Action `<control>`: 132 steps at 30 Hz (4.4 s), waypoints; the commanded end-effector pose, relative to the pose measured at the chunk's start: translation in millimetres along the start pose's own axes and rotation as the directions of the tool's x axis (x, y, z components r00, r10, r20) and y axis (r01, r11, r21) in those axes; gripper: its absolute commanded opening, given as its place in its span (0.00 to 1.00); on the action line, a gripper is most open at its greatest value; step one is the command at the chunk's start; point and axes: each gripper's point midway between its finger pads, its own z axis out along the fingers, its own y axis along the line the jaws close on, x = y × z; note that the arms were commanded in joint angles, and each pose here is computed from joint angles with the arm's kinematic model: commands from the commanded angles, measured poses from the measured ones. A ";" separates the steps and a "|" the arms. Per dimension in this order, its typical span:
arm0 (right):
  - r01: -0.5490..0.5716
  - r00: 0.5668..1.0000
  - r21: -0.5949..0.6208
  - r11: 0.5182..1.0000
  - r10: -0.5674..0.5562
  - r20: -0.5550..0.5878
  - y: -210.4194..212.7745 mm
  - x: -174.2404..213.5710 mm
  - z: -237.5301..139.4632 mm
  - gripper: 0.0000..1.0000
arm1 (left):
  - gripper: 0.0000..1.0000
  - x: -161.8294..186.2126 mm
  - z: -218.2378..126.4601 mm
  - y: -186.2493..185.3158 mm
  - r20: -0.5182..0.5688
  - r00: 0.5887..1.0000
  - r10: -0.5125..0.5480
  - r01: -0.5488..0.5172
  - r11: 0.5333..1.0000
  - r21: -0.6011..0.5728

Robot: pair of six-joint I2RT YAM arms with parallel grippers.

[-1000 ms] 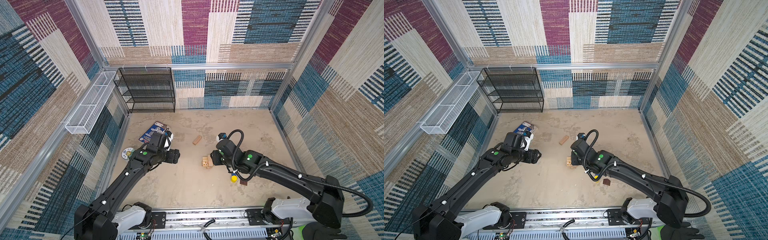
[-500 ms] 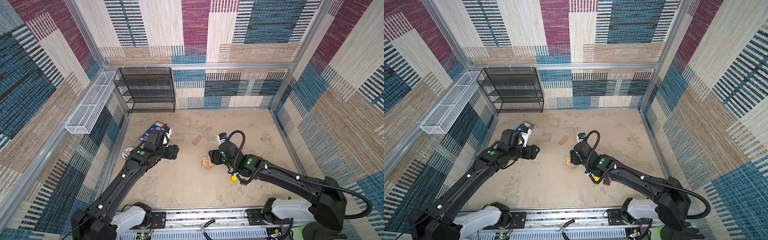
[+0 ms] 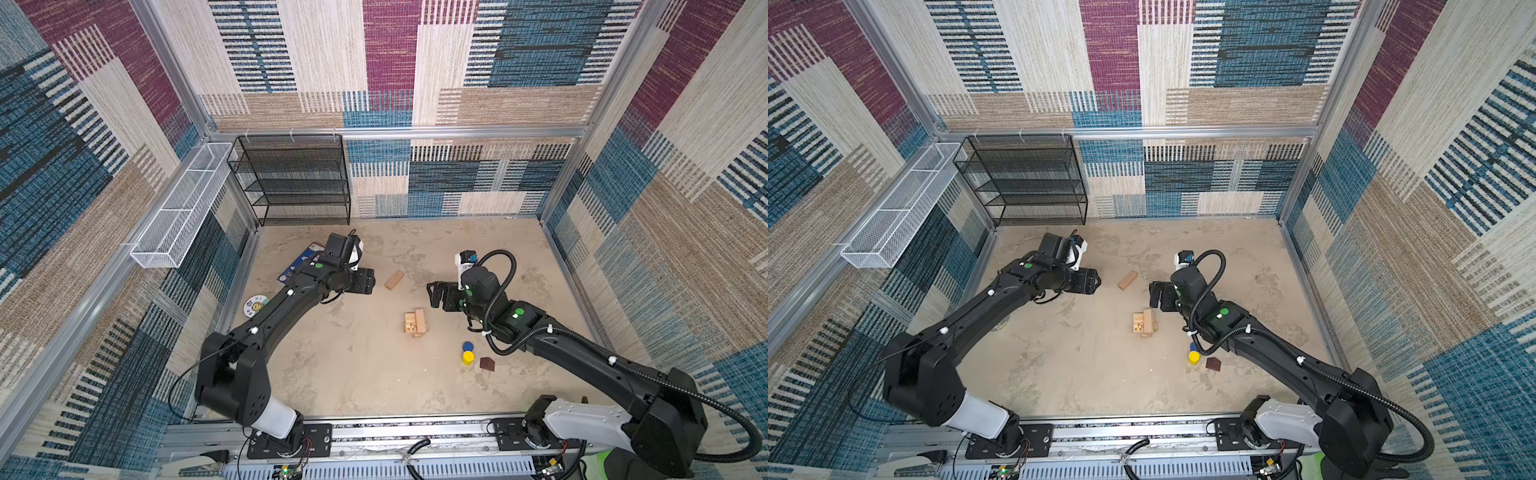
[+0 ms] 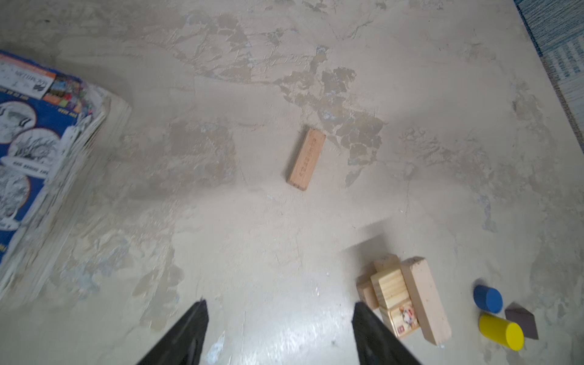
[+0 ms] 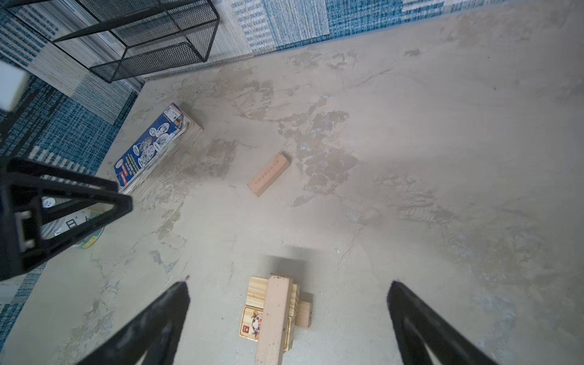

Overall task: Build the wood block tower
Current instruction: 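Raise the right gripper while the left gripper reaches toward the '14' block, then lower the left gripper and close on the '14' plank block, then carry the '14' block to the stack with the left gripper while the right withdraws, then lower the '14' block onto the stack top with the left gripper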

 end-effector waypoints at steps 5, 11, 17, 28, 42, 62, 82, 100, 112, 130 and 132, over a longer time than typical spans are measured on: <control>0.079 0.995 -0.022 0.997 -0.078 0.060 4.6 -18.1 -14.0 0.98 | 0.73 -22.5 39.6 -12.1 -0.033 0.991 0.129 -0.127 0.991 0.049; 0.115 0.988 -0.109 0.987 -0.102 0.120 12.3 -18.4 -30.6 0.93 | 0.71 -27.9 62.4 -11.7 -0.077 0.987 0.142 -0.138 0.989 0.048; 0.180 0.976 -0.117 0.977 -0.163 0.147 15.7 -25.2 -38.3 0.94 | 0.67 -26.9 88.5 -9.4 -0.166 0.984 0.065 -0.061 0.998 0.028; 0.158 0.982 -0.126 0.979 -0.142 0.127 10.4 -11.0 -34.7 0.92 | 0.70 -25.5 129.0 -18.4 -0.202 0.978 0.050 -0.049 0.999 0.011; 0.153 0.984 -0.094 0.984 -0.143 0.110 -3.7 4.3 -34.9 0.84 | 0.66 -15.6 168.5 -11.3 -0.276 0.961 0.019 -0.037 0.997 -0.061; 0.143 0.988 -0.085 0.986 -0.137 0.071 -6.5 15.0 -25.3 0.78 | 0.30 16.1 171.4 -6.8 -0.368 0.929 0.022 -0.082 0.986 -0.147; 0.128 0.983 0.015 0.992 -0.129 0.130 -24.9 1.2 -38.8 0.78 | 0.00 -26.4 80.0 -48.7 -0.231 0.899 0.373 -0.388 0.922 -0.021; -0.003 0.843 0.054 0.999 -0.027 0.538 -55.2 -62.5 -139.4 0.70 | 0.00 55.9 26.7 -175.5 -0.042 0.466 0.884 -0.826 0.452 0.337; -0.039 0.826 0.032 0.999 0.014 0.563 -58.1 -64.6 -147.1 0.70 | 0.00 91.4 45.7 -180.0 -0.096 0.347 0.933 -0.852 0.356 0.384; -0.027 0.837 0.019 0.999 0.012 0.547 -57.9 -56.1 -143.3 0.71 | 0.00 104.0 65.9 -162.5 -0.202 0.299 0.933 -0.846 0.357 0.396; -0.025 0.840 0.020 0.999 0.010 0.543 -58.0 -55.0 -142.3 0.71 | 0.00 104.4 66.9 -160.1 -0.213 0.292 0.932 -0.849 0.355 0.392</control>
